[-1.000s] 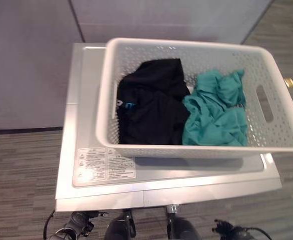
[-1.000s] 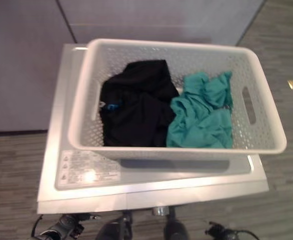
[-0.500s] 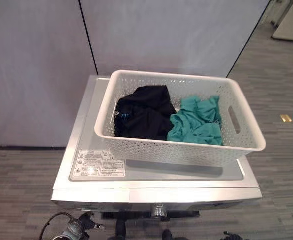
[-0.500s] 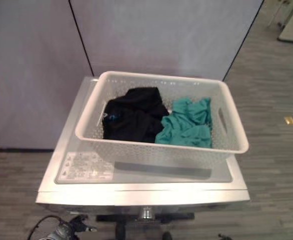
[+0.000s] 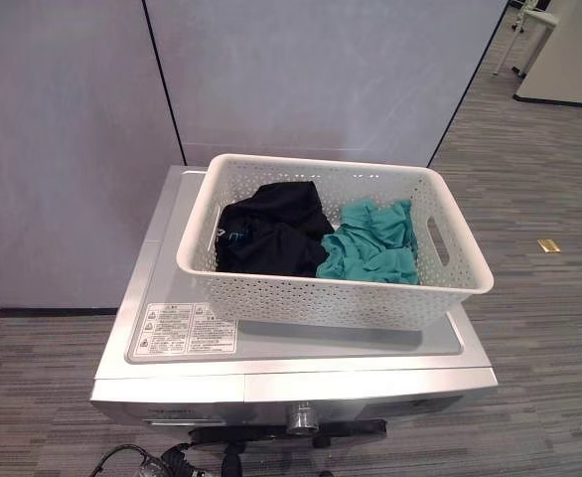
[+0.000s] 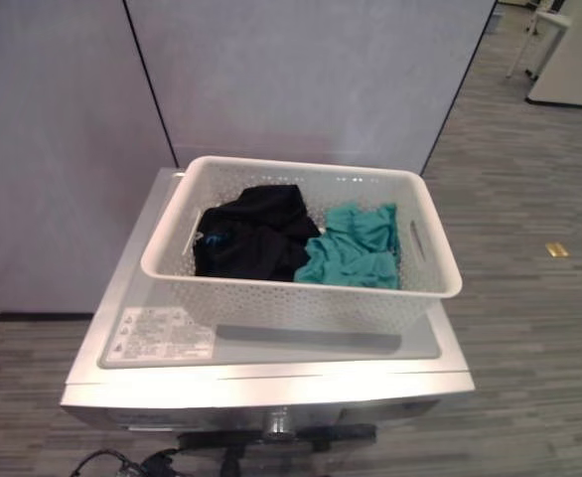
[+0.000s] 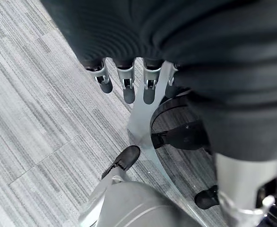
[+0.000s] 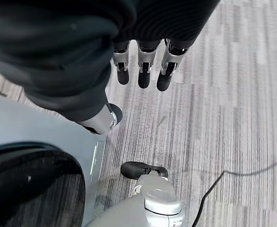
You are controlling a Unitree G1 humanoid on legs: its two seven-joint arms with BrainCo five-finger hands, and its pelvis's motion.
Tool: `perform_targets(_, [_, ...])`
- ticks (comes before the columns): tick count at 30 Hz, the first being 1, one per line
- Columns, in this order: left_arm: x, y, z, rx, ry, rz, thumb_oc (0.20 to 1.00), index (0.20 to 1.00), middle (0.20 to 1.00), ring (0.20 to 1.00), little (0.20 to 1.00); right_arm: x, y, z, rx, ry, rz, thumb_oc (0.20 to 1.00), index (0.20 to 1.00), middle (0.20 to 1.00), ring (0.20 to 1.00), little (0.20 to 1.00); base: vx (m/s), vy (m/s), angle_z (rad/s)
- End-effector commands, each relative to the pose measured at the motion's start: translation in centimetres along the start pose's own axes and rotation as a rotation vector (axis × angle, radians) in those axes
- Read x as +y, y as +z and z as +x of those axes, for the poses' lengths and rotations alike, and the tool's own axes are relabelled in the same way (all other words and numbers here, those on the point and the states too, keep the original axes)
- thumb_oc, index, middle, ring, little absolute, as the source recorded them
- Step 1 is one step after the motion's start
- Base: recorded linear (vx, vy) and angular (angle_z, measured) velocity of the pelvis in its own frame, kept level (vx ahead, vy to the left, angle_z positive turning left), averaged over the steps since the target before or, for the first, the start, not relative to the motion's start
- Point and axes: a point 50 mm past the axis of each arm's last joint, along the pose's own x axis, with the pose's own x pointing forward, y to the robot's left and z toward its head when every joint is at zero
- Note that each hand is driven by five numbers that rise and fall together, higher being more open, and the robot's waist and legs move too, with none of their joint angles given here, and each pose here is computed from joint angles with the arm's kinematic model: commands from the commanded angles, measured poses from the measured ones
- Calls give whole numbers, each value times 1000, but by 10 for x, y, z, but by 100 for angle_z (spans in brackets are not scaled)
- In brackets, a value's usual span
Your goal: Grab the laundry basket,head to the washer,open it,put in the laundry and shut it.
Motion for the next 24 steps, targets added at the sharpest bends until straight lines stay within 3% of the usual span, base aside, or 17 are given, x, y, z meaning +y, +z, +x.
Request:
perform_targets(1, [18,24,3,-50,40,74,1000,1000,1000,1000,1000,-27,18,-2,-44,-74,-96,1000,1000,1000,1000,1000,-253,-87,43])
perform_targets(7, [32,65,3,-163,89,138,1000,1000,1000,1000,1000,-44,42,-4,-95,-132,-149,1000,1000,1000,1000,1000,-182,-29,65])
perform_targets(10, [31,65,3,-165,86,39,1000,1000,1000,1000,1000,-50,67,-6,-146,-155,-233,1000,1000,1000,1000,1000,-205,59,0])
perform_targets(24, [26,49,3,-135,76,-6,1000,1000,1000,1000,1000,-38,32,-2,-35,-118,-108,1000,1000,1000,1000,1000,-101,249,-6])
